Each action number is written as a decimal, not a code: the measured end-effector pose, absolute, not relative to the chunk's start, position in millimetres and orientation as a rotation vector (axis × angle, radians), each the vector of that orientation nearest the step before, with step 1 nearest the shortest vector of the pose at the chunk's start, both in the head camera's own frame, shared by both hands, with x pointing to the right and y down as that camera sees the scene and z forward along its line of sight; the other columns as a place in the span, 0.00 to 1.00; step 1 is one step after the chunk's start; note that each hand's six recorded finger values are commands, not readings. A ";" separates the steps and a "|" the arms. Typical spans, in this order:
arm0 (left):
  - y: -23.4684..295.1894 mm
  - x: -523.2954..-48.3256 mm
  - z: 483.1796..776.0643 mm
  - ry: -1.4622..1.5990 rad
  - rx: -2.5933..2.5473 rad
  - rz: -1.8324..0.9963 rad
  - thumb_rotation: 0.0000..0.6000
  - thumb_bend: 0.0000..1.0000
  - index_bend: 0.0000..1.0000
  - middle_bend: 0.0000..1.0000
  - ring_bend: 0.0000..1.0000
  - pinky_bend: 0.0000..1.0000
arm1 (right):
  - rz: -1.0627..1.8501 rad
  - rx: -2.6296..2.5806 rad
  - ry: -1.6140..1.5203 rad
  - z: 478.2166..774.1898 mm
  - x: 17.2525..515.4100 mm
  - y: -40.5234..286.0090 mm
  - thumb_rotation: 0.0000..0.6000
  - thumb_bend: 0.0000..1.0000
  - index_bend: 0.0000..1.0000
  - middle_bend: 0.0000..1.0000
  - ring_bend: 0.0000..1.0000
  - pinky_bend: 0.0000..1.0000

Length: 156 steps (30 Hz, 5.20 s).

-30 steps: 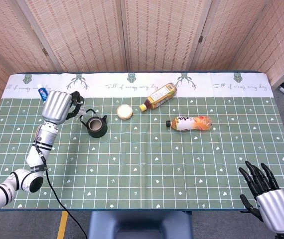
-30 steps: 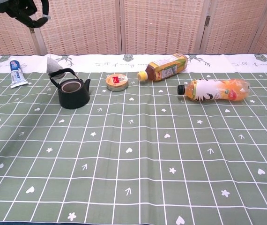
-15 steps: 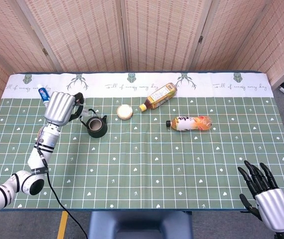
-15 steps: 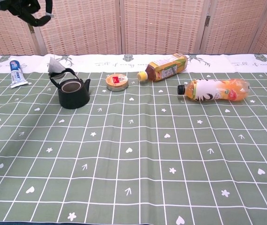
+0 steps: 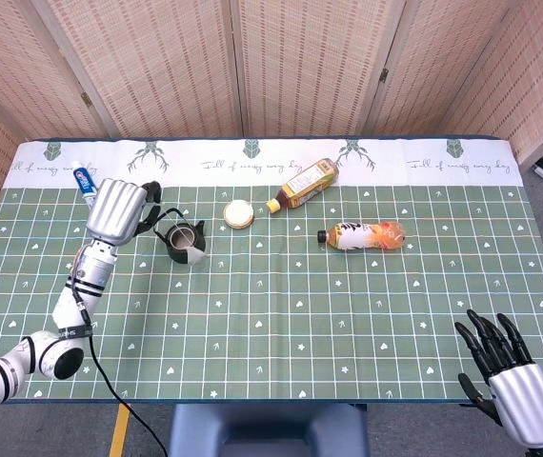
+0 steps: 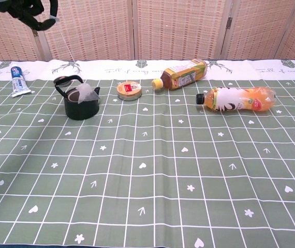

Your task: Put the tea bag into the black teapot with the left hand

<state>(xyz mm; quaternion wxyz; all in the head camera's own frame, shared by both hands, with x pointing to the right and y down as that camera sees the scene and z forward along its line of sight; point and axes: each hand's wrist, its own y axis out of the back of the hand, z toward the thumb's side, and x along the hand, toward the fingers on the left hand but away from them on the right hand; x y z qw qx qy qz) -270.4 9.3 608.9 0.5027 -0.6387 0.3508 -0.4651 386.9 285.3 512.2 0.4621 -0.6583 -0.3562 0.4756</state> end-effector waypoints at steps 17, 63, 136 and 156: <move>13.9 -271.5 621.7 0.846 -1.573 -1.133 1.00 0.51 0.64 1.00 1.00 1.00 | 1.173 -1.615 -0.878 512.8 387.3 284.7 1.00 0.37 0.00 0.00 0.11 0.03; 161.8 -288.1 721.5 0.923 -1.919 -1.142 1.00 0.44 0.31 1.00 1.00 1.00 | 1.089 -1.619 -0.835 505.1 377.6 305.3 1.00 0.37 0.00 0.00 0.12 0.03; 107.1 -260.9 750.3 0.502 -1.856 -1.593 1.00 0.38 0.14 1.00 1.00 1.00 | 1.156 -1.635 -0.861 511.7 386.2 288.6 1.00 0.36 0.00 0.00 0.11 0.03; 95.8 -257.0 745.6 0.580 -1.864 -1.544 1.00 0.38 0.11 1.00 1.00 1.00 | 1.164 -1.630 -0.863 512.2 386.5 288.9 1.00 0.37 0.00 0.00 0.12 0.03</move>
